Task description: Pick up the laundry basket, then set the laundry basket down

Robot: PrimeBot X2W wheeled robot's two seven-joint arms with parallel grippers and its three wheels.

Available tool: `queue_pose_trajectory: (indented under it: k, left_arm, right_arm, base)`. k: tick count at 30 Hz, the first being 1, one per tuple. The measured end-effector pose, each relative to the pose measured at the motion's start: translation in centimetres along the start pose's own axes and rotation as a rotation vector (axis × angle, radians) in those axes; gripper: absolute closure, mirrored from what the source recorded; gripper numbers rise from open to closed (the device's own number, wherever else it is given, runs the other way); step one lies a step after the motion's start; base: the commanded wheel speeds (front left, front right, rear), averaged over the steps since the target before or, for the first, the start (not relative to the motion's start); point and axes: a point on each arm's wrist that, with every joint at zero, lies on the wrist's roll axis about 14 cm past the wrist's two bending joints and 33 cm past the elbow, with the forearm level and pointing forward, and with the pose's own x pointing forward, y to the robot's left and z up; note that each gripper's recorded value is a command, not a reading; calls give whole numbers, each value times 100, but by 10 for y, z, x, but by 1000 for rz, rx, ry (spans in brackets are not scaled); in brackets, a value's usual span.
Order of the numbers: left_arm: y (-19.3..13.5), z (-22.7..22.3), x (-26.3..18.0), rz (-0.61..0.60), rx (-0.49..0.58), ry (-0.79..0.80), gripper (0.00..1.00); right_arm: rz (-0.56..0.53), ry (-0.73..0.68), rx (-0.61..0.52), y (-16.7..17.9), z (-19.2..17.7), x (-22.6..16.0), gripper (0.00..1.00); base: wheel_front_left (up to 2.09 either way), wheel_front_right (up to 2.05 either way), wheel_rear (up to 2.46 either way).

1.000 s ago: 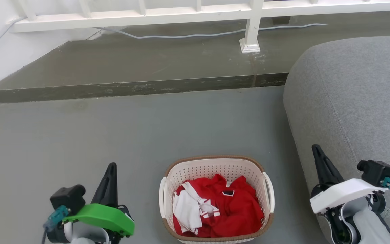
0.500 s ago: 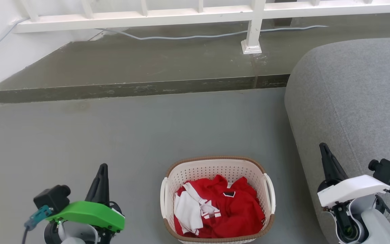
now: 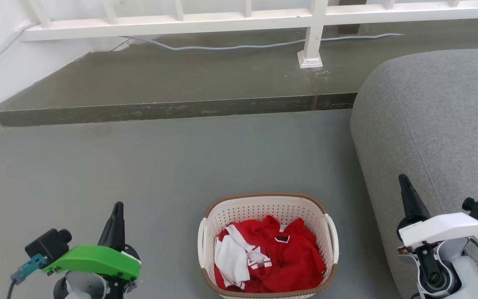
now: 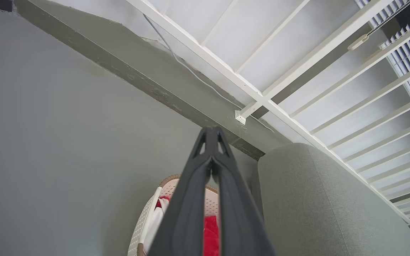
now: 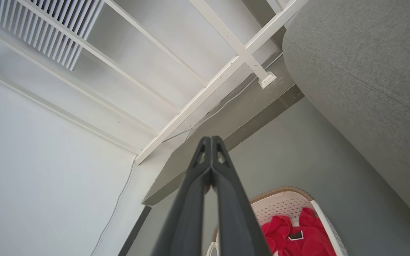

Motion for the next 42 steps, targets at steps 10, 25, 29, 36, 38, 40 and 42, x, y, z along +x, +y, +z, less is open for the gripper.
queue_pose_trajectory:
  k: [10,25,29,36,38,40,42]
  left_arm:
    - [8,6,-1,24,-120,-5,100]
    - [17,15,-3,43,-310,-12,100]
    - [20,18,-4,43,-362,-19,100]
    - [23,23,-5,45,-437,-30,100]
    - [24,23,-5,46,-463,-30,100]
    - [26,24,-5,48,-489,-31,100]
    - [27,26,-6,49,-506,-37,100]
  right_arm:
    - [-19,-4,121,-3,4,1,100]
    - [-35,-18,313,-7,12,2,100]
    - [-34,-23,363,-7,14,3,100]
    - [-34,-30,448,-8,17,3,100]
    - [-32,-33,469,-7,18,3,100]
    - [-31,-34,496,-7,19,3,100]
    - [-29,-35,521,-7,20,4,100]
  base:
    - [0,0,0]
    - [0,0,0]
    - [0,0,0]
    - [0,0,0]
    - [0,0,0]
    - [0,0,0]
    - [0,0,0]
